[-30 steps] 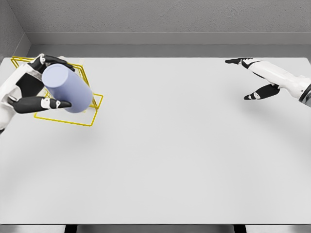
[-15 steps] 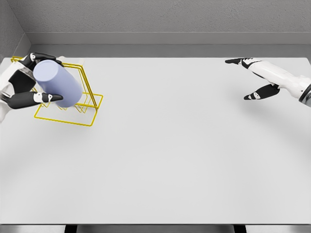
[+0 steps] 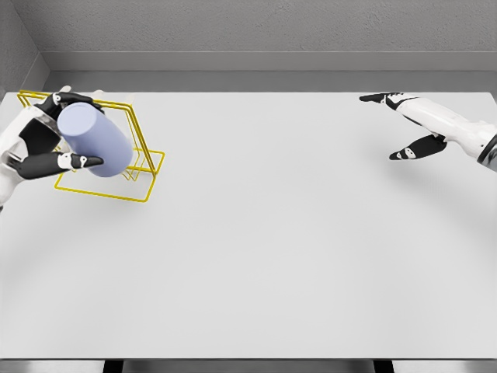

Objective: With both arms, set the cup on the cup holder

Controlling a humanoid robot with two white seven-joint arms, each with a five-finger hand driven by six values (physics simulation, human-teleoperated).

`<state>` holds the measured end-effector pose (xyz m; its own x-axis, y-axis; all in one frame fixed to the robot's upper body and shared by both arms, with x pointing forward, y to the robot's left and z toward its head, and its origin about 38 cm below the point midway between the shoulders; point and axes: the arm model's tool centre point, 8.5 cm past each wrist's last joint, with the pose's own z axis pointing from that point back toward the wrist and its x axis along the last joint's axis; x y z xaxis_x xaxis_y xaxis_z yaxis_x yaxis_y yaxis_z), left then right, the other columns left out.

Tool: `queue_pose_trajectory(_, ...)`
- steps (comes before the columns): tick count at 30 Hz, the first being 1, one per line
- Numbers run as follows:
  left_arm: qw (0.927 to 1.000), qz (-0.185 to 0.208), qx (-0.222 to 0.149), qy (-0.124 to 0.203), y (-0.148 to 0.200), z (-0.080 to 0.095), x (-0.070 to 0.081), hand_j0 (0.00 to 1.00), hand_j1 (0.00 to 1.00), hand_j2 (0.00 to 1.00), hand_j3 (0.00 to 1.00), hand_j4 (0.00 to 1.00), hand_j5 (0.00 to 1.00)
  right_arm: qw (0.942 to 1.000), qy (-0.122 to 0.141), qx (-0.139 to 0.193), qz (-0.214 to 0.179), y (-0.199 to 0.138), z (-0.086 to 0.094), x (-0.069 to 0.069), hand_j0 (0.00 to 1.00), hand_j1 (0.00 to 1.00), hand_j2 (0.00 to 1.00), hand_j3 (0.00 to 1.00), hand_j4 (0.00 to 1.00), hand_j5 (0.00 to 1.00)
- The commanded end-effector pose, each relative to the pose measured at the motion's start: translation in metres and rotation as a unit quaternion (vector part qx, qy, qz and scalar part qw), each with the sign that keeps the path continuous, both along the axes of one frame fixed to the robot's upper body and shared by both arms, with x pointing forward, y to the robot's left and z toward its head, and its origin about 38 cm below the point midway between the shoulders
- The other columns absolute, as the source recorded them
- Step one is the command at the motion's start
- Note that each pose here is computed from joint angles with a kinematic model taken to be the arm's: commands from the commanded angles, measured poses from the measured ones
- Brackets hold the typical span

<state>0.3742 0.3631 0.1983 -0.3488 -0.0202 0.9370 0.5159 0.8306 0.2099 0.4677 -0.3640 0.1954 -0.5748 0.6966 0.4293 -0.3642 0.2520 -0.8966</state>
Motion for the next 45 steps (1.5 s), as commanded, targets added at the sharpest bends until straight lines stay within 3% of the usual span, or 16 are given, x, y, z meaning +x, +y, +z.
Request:
queue_pose_trajectory(1, 1.0000, 0.004, -0.001, 0.004, 0.003, -0.002, 0.001, 0.59, 0.59, 0.59, 0.59, 0.59, 0.59, 1.0000, 0.000, 0.004, -0.001, 0.000, 0.001, 0.000, 1.00, 1.00, 1.00, 1.00, 1.00, 1.00)
queue_pose_trajectory(9, 1.0000, 0.003, 0.002, -0.001, 0.002, -0.001, 0.000, 0.89, 0.89, 0.89, 0.89, 0.89, 0.89, 1.0000, 0.000, 0.006, 0.001, 0.002, 0.000, 0.001, 1.00, 1.00, 1.00, 1.00, 1.00, 1.00)
queue_pose_trajectory(27, 1.0000, -0.002, 0.003, -0.002, 0.000, -0.001, -0.001, 0.92, 0.92, 0.92, 0.92, 0.92, 0.92, 0.9999, 0.001, 0.011, 0.006, 0.009, -0.002, 0.002, 1.00, 1.00, 1.00, 1.00, 1.00, 1.00)
queue_pose_trajectory(28, 0.9999, -0.010, 0.002, -0.009, -0.003, 0.002, -0.003, 0.97, 0.97, 0.97, 0.97, 0.97, 0.97, 0.9999, 0.001, 0.011, 0.006, 0.009, -0.002, 0.002, 1.00, 1.00, 1.00, 1.00, 1.00, 1.00)
queue_pose_trajectory(31, 0.9927, -0.062, -0.010, -0.102, -0.019, 0.021, -0.021, 1.00, 1.00, 1.00, 1.00, 1.00, 1.00, 0.9999, 0.001, 0.011, 0.006, 0.009, -0.002, 0.002, 1.00, 1.00, 1.00, 1.00, 1.00, 1.00)
queue_pose_trajectory(35, 0.9909, -0.094, 0.003, -0.096, -0.025, 0.016, -0.034, 1.00, 1.00, 1.00, 1.00, 1.00, 1.00, 0.9999, 0.001, 0.010, 0.005, 0.008, -0.002, 0.002, 1.00, 1.00, 1.00, 1.00, 1.00, 1.00)
queue_pose_trajectory(37, 0.9816, -0.164, 0.030, -0.094, -0.041, 0.010, -0.051, 1.00, 1.00, 1.00, 1.00, 1.00, 1.00, 0.9999, -0.001, 0.011, 0.005, 0.008, 0.000, 0.002, 1.00, 1.00, 1.00, 1.00, 1.00, 1.00)
queue_pose_trajectory(38, 0.9792, -0.173, 0.044, -0.096, -0.044, 0.009, -0.053, 1.00, 1.00, 1.00, 1.00, 1.00, 1.00, 0.9999, -0.001, 0.010, 0.005, 0.008, 0.000, 0.002, 1.00, 1.00, 1.00, 1.00, 1.00, 1.00)
queue_pose_trajectory(45, 0.9798, -0.174, 0.047, -0.086, -0.044, 0.003, -0.057, 1.00, 1.00, 1.00, 1.00, 1.00, 1.00, 0.9999, -0.001, 0.010, 0.004, 0.007, 0.000, 0.002, 1.00, 1.00, 1.00, 1.00, 1.00, 1.00)
